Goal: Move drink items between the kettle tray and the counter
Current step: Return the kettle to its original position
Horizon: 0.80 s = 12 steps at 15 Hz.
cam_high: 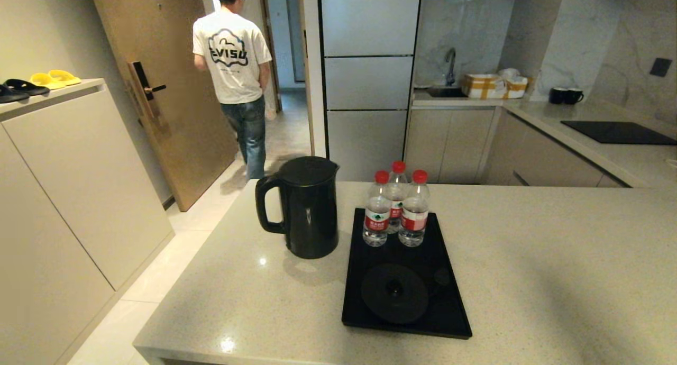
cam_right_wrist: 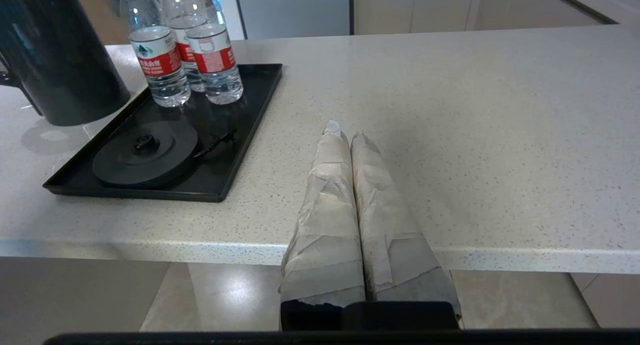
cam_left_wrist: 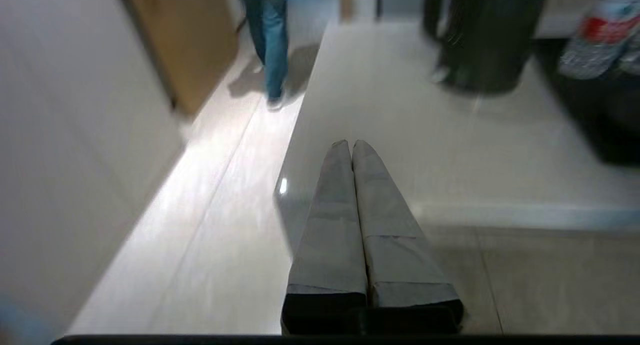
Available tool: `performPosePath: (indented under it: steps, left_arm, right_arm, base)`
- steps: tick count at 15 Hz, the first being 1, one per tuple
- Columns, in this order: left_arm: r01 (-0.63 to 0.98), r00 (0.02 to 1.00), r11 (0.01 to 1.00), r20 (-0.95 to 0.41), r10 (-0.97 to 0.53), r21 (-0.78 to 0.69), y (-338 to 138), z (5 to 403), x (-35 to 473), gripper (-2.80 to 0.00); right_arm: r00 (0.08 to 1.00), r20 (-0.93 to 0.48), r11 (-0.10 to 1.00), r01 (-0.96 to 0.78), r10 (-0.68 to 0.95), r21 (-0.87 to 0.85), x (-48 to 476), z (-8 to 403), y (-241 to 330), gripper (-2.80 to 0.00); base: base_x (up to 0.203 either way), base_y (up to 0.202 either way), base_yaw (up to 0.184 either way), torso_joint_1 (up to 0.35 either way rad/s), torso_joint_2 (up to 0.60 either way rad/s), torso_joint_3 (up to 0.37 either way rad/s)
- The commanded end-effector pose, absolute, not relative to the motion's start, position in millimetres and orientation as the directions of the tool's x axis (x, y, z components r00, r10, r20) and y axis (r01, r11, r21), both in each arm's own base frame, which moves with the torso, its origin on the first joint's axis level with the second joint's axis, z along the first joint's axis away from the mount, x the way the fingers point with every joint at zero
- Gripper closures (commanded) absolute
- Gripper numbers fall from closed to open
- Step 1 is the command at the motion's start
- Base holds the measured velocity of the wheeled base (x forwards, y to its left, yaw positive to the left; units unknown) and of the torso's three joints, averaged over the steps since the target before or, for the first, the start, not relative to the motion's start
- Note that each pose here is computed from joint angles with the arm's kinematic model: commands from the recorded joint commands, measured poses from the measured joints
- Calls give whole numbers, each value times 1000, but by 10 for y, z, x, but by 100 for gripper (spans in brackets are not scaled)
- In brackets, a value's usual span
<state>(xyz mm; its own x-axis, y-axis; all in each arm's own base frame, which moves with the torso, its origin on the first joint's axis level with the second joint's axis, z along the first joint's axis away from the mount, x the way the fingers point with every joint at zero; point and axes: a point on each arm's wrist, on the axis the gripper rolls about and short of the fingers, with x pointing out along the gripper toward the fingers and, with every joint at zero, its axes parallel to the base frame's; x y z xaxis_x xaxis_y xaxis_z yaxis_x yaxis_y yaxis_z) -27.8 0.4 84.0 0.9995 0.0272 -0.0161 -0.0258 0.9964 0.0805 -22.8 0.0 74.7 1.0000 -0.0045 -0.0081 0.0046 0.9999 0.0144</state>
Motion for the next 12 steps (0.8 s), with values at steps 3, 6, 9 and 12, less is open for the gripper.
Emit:
performPosePath:
  steps: [3,6,9,12]
  left_arm:
    - [46,998,988,-51,-39,146,-10,713,-232,0]
    - [21,999,996,-43,-17,86,-6,713,-230,0]
    - [21,999,995,-41,-17,94,-6,715,-230,0]
    - [19,999,995,-41,-15,94,-6,715,-230,0]
  right_arm:
    - [1000,-8,1000,5,-5,14,-228,747,0,0]
    - [1000,-8,1000,5,-5,14,-228,747,0,0]
    - [1000,-8,1000,6,-6,14,-228,747,0,0]
    - [1000,-8,1000,5,-4,14,-228,747,0,0]
  base:
    - [0,0,0,0,0,0]
    - [0,0,0,0,0,0]
    - [0,0,0,0,0,0]
    - [0,0,0,0,0,0]
